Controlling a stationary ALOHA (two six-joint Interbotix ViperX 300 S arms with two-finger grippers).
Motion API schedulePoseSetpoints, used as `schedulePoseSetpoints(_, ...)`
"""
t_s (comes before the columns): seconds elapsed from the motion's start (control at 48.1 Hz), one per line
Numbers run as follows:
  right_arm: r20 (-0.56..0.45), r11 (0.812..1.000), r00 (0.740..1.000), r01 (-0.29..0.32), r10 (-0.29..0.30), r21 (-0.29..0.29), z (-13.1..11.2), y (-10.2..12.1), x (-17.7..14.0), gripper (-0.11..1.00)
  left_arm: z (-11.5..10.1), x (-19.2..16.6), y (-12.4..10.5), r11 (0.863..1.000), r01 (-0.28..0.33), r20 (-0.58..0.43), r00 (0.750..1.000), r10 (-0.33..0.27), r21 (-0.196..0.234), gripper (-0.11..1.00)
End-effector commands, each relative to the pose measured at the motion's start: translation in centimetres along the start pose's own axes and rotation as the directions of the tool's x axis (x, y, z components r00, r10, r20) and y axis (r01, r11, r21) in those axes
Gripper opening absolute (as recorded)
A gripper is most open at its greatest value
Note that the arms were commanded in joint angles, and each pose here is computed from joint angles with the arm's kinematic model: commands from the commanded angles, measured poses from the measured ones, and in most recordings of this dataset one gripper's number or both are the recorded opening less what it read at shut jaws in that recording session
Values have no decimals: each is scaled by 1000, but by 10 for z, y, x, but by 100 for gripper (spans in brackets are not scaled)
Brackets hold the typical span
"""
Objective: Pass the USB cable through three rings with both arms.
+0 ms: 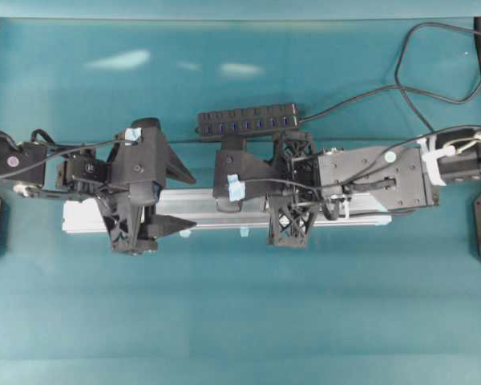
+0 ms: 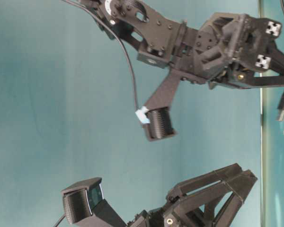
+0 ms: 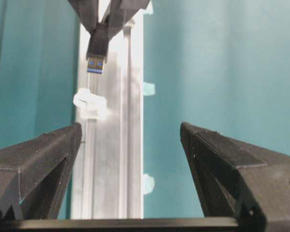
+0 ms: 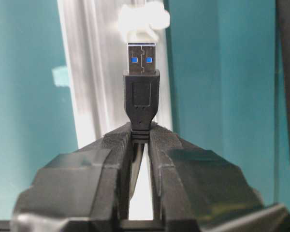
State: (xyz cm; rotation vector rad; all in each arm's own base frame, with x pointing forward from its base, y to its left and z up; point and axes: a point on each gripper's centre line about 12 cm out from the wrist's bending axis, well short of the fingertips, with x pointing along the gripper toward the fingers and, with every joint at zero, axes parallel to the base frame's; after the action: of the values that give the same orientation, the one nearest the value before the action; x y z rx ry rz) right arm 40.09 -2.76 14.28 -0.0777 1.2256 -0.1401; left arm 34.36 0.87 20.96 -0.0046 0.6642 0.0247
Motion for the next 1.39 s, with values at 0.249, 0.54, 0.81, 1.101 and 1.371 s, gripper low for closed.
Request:
schedulePoseSetpoints(0.249,1,1000,1000,0,0,-1,3,-4,13,-8,8,-12,2,1000,-5,43,999,5,-4,91)
schedulePoseSetpoints(0.54,19,1000,1000,-1,0,9,6,-8,15,-8,-2,-28,4,1000,-9,55,998,9,-8,91)
schedulePoseSetpoints(0.81,32,1000,999,1,-1,13,10,-9,17,-8,-8,-42,4,1000,-10,75,997,11,-9,90)
schedulePoseSetpoints(1.101,49,1000,999,1,-2,13,22,-10,20,-8,-8,-46,7,1000,-17,83,996,18,-15,88)
schedulePoseSetpoints(1.371,61,1000,998,2,-2,6,28,-10,20,-8,-8,-46,7,1000,-19,82,996,21,-18,88)
